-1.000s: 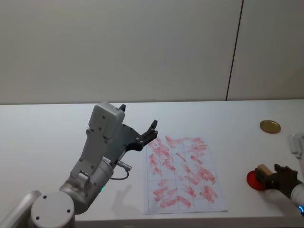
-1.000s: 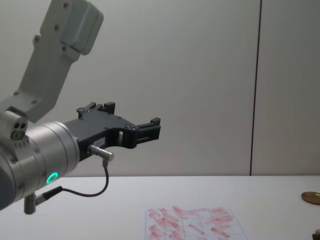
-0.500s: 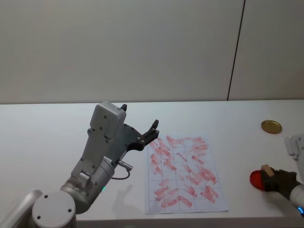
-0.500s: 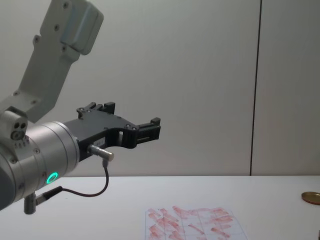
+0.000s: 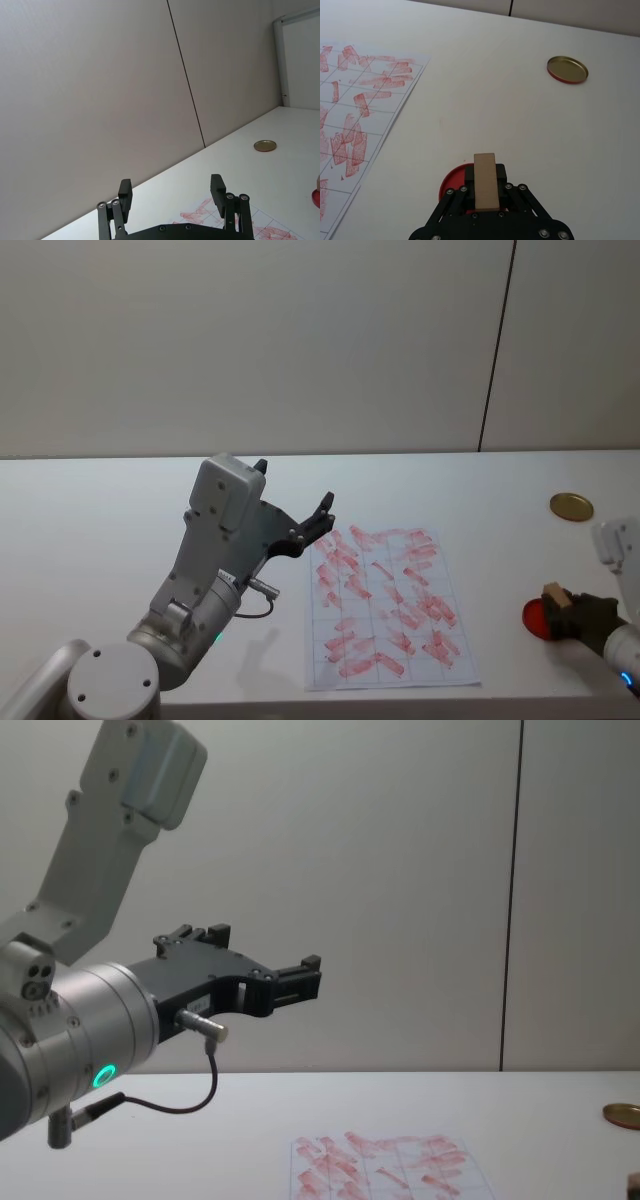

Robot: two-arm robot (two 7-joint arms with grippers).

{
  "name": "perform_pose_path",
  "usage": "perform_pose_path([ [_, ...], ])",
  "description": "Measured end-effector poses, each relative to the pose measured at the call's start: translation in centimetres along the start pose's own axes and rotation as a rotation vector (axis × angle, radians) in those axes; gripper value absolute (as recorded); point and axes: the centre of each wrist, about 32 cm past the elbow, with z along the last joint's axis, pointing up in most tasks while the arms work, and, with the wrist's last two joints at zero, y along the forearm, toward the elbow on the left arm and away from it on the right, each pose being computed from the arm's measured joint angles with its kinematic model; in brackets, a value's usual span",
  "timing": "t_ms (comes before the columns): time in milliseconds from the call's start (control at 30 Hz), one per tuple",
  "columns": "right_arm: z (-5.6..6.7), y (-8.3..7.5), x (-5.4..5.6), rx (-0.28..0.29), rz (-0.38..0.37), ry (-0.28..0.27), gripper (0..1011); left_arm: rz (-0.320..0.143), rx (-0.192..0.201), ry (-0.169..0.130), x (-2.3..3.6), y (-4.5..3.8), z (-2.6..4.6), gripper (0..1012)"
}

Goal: Use the one hand to pick up the stamp and affix it onto the A4 paper.

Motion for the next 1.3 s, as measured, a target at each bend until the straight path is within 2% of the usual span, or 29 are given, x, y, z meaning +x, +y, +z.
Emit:
perform_pose_path([
  [567, 1.7, -1.0, -0.9, 0.068, -0.015, -0.021, 220, 0.000, 0.000, 0.000, 0.00, 0.00, 0.00, 993],
  [900, 1.4, -1.2, -1.6, 0.043, -0.016, -0.026, 221, 0.000, 0.000, 0.000, 0.00, 0.00, 0.00, 993],
  [1300, 0.3, -0.5, -1.7, 0.006, -0.031, -0.032, 220, 0.000, 0.000, 0.000, 0.00, 0.00, 0.00, 993],
])
